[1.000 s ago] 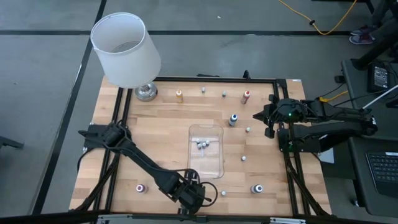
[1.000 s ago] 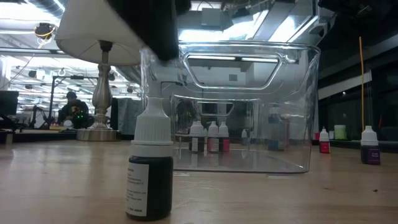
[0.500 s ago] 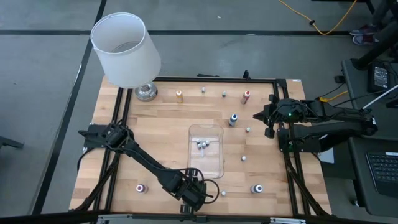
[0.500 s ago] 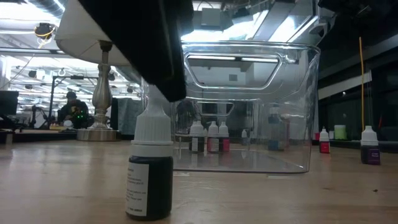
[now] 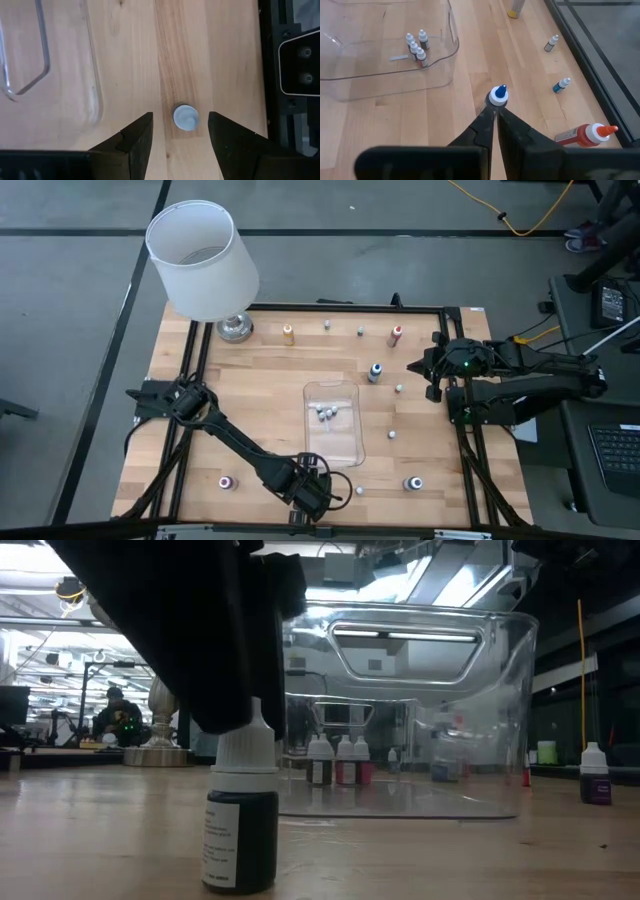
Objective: Pick & Place food coloring
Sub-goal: Put the left small brown food coloring bottle into the transparent container
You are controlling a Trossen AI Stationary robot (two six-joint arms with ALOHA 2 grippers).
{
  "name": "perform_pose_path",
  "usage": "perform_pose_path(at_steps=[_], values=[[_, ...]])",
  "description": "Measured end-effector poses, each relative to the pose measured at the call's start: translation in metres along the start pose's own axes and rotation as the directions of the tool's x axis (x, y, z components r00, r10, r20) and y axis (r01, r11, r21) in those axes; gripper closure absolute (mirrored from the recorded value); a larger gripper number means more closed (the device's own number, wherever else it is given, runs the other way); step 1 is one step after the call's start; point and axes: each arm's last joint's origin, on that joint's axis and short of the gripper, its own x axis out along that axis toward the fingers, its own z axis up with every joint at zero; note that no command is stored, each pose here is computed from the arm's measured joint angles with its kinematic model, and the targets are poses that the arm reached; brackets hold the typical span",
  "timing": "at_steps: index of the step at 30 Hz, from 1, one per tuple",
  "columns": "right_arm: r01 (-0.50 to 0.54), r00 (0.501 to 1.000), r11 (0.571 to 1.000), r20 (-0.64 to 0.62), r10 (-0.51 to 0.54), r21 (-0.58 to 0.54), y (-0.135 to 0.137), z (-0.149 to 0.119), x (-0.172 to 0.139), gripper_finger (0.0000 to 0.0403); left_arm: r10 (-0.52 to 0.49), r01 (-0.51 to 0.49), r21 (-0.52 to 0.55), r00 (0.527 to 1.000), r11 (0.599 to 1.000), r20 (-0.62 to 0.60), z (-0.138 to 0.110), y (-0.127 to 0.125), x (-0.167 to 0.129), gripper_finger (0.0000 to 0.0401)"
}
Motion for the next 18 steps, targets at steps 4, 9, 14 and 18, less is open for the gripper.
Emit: perform_pose_path(at_steps=[4,9,14,18], values=[[0.000,1.000,1.000,0.000,0.000,0.000,0.0000,0.0000,0.0000,0.0375,-0.003,0.003,-0.001,1.000,1.000,0.009,0.0008,-0.0004,0.0000,0.0217],[0.000,1.000,1.000,0.000,0.000,-0.001,0.0000,0.0000,0.0000,0.0375,-0.028,0.028,0.001,0.999,1.000,0.039,0.0020,-0.0057,-0.0004,0.0217],[0.000,1.000,1.000,-0.001,0.000,-0.002,0.0000,-0.0001,0.0000,0.0375,-0.025,0.025,0.002,0.999,1.000,0.030,0.0010,-0.0057,-0.0004,0.0217],[0.000,1.000,1.000,-0.006,0.000,-0.003,0.0000,-0.0006,0.0000,0.0375,-0.032,0.032,-0.001,0.999,0.999,0.025,-0.0002,-0.0075,-0.0007,0.0217]])
